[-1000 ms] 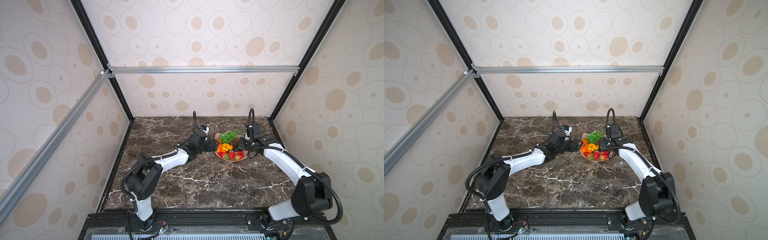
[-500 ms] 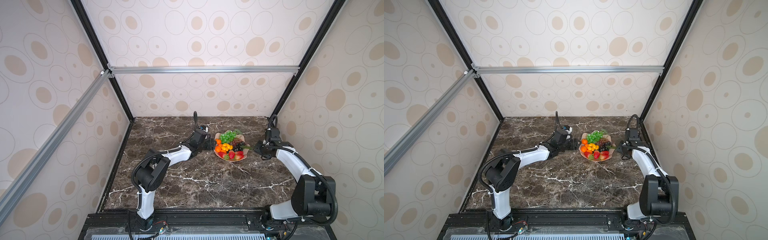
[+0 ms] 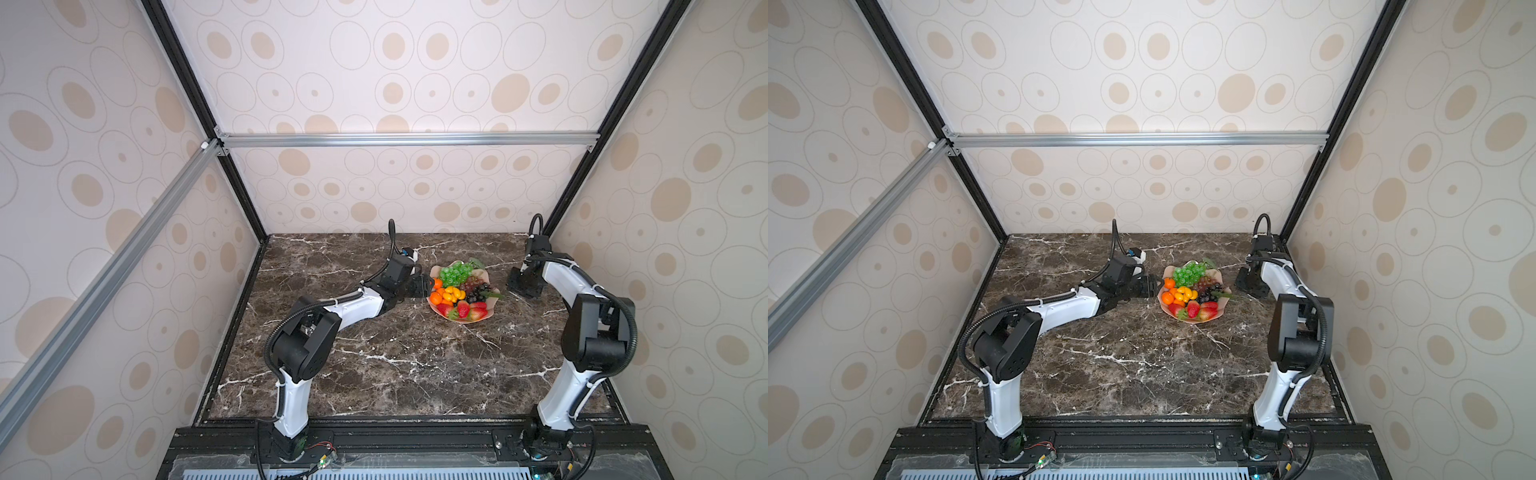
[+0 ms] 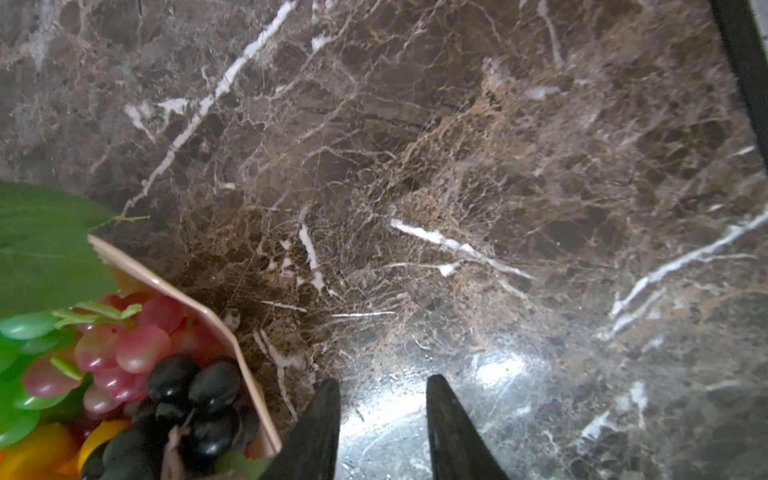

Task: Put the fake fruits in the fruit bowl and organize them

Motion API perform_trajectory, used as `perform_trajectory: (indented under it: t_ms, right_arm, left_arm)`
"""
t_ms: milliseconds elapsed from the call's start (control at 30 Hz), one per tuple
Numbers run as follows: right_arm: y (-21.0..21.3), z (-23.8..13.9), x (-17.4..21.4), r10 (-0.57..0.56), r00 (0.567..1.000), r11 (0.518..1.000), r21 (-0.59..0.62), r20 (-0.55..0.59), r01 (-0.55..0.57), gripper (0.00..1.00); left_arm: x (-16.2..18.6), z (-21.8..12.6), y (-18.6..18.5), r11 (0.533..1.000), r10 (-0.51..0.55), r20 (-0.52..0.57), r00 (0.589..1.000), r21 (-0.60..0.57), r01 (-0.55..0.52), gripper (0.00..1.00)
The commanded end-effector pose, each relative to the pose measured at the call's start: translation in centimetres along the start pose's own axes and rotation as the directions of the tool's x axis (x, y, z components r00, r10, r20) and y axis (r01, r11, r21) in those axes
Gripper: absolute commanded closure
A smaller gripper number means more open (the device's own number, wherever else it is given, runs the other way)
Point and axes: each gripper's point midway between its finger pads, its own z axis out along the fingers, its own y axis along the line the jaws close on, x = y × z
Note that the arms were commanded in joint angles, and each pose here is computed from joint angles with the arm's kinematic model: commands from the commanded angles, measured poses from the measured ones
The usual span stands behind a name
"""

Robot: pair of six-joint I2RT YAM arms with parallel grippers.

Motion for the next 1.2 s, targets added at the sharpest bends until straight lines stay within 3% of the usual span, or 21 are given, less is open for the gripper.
perform_trajectory:
  t_ms: [0, 167, 467, 733, 1167]
  right_arm:
    - [0.5, 0.8, 0.6, -0.08, 0.992, 0.996, -0.038, -0.1, 0.077, 0.6]
    - [1.5, 2.2, 0.5, -0.118, 0.981, 0.991, -0.088, -0.154, 0.105, 0.59]
    - [2.3, 3.4, -0.6, -0.15, 0.977, 0.984, -0.12, -0.149, 0.133, 0.58]
    - [3.6, 4.9, 0.2, -0.165, 0.968, 0.973, -0.19, -0.187, 0.129, 0.58]
    - [7.4, 4.7, 0.0, -0.219, 0.967, 0.934, -0.315, -0.129, 0.17, 0.56]
  left_arm:
    - [-1.4, -0.1, -1.9, 0.994, 0.054, 0.025, 0.998, 0.093, -0.056, 0.29]
    - [-1.7, 0.0, -3.4, 0.982, 0.085, 0.025, 0.996, 0.165, -0.088, 0.24]
    - [-1.7, -0.4, -3.0, 0.983, 0.132, 0.007, 0.991, 0.124, -0.132, 0.03]
    - [-1.6, -1.9, -2.8, 0.981, 0.159, 0.018, 0.987, 0.111, -0.16, 0.02]
    - [0.1, -5.3, 0.4, 0.994, 0.103, 0.017, 0.995, 0.042, -0.104, 0.02]
